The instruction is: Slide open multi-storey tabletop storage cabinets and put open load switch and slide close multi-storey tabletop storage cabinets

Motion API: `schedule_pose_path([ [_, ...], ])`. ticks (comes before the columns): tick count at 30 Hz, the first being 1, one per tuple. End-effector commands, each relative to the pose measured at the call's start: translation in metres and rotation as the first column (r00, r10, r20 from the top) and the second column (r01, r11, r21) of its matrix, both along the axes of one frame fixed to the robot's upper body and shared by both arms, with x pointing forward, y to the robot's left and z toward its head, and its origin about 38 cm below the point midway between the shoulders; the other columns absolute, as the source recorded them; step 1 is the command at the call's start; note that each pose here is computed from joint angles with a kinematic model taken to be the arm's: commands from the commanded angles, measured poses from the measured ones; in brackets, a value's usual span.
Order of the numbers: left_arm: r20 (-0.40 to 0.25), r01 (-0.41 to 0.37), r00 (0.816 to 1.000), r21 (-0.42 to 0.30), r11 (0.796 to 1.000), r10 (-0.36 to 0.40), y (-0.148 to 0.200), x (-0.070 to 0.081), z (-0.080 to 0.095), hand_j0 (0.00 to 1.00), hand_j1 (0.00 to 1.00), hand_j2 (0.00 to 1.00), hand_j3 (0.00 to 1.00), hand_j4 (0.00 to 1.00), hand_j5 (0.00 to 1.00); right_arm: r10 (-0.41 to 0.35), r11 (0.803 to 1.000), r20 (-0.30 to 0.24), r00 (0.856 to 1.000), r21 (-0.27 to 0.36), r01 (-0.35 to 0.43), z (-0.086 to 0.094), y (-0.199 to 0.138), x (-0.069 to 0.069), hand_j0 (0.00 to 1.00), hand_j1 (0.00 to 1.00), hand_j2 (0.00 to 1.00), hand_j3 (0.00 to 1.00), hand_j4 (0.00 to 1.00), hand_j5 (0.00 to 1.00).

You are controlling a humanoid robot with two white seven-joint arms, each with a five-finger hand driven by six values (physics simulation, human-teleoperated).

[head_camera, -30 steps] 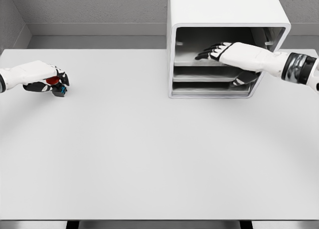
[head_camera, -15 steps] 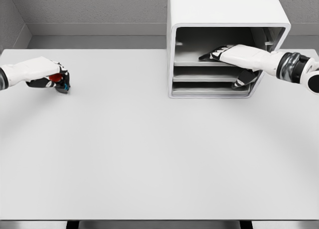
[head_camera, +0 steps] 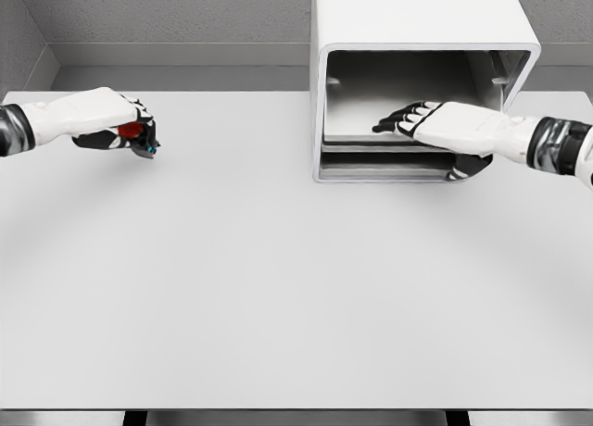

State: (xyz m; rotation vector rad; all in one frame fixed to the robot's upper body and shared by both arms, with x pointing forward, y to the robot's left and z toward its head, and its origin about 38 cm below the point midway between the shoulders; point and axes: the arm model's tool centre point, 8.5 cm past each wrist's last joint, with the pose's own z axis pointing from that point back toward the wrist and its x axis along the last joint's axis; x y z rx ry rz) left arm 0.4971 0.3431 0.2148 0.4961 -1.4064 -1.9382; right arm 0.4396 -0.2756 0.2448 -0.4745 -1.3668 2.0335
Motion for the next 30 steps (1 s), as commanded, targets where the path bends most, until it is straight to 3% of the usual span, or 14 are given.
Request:
schedule_pose_path([
  [1, 0.003, 0.025, 1.000, -0.015, 1.000, -0.025, -0.009, -0.002, 0.002, 0.40, 0.40, 0.40, 0.40, 0.40, 0.40, 0.048, 0.999, 0.000, 0.999, -0.007, -0.048, 0.007, 0.004, -0.011, 1.00, 1.00, 1.00, 1.00, 1.00, 1.00],
  [11, 0.031, 0.119, 0.992, -0.036, 0.992, -0.118, -0.039, -0.009, 0.017, 0.40, 0.40, 0.40, 0.40, 0.40, 0.40, 0.131, 0.991, 0.015, 0.991, -0.044, -0.130, 0.012, -0.016, -0.032, 1.00, 1.00, 1.00, 1.00, 1.00, 1.00],
  [17, 0.041, 0.200, 0.979, -0.055, 0.978, -0.198, -0.064, -0.020, 0.022, 0.39, 0.39, 0.39, 0.39, 0.39, 0.39, 0.171, 0.985, 0.026, 0.985, -0.039, -0.170, 0.022, -0.024, -0.038, 1.00, 1.00, 1.00, 1.00, 1.00, 1.00],
  [20, 0.045, 0.231, 0.972, -0.061, 0.971, -0.229, -0.073, -0.025, 0.024, 0.39, 0.39, 0.39, 0.39, 0.39, 0.39, 0.208, 0.978, 0.027, 0.978, 0.006, -0.208, 0.034, -0.030, -0.044, 1.00, 1.00, 1.00, 1.00, 1.00, 1.00],
  [25, 0.051, 0.292, 0.956, -0.061, 0.954, -0.289, -0.090, -0.036, 0.025, 0.39, 0.39, 0.39, 0.39, 0.39, 0.39, 0.192, 0.981, 0.011, 0.981, 0.012, -0.192, 0.031, -0.036, -0.046, 1.00, 1.00, 1.00, 1.00, 1.00, 1.00],
  [30, 0.057, 0.340, 0.940, -0.058, 0.939, -0.337, -0.103, -0.046, 0.026, 0.39, 0.39, 0.39, 0.39, 0.39, 0.39, 0.111, 0.992, 0.044, 0.993, 0.061, -0.114, 0.036, -0.042, -0.040, 1.00, 1.00, 1.00, 1.00, 1.00, 1.00],
])
